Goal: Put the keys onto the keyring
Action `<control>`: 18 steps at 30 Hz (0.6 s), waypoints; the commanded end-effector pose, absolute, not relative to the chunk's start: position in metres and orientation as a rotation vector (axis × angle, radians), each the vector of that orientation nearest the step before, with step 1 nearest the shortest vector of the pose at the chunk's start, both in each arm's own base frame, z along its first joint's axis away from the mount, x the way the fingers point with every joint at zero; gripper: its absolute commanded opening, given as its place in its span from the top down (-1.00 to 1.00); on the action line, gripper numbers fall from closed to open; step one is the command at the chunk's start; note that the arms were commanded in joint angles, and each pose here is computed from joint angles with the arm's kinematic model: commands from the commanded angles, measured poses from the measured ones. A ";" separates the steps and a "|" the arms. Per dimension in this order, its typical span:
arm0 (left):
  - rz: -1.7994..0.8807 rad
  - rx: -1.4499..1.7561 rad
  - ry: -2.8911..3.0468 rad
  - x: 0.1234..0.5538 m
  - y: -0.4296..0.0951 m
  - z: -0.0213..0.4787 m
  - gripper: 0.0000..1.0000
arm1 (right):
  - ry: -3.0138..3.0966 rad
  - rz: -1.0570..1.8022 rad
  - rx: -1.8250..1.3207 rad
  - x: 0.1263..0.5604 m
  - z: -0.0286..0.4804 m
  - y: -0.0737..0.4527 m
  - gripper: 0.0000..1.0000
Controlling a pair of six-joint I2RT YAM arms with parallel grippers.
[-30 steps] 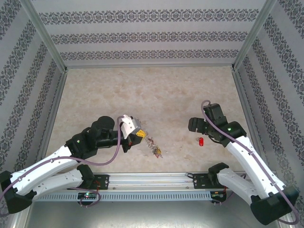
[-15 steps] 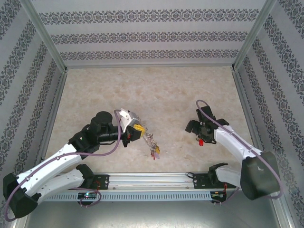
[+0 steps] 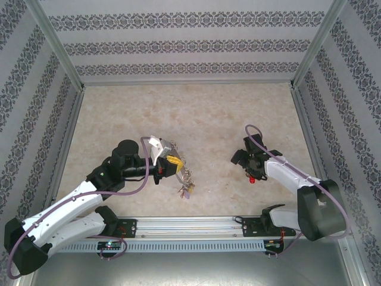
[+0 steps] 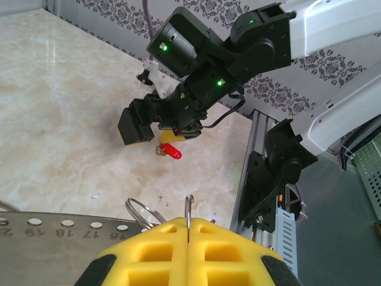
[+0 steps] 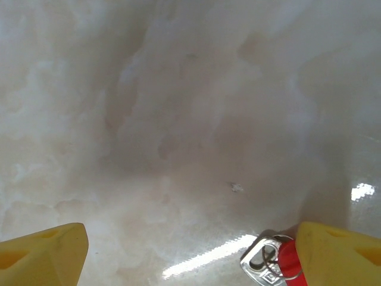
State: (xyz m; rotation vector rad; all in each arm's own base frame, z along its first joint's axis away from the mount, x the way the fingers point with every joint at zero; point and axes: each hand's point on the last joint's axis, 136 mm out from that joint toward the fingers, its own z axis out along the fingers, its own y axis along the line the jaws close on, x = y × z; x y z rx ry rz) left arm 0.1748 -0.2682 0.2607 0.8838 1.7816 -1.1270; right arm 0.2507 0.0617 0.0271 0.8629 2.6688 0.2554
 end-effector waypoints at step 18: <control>-1.174 0.872 1.674 0.177 -0.270 0.283 1.00 | 2.733 0.259 0.834 0.233 0.018 0.097 -0.71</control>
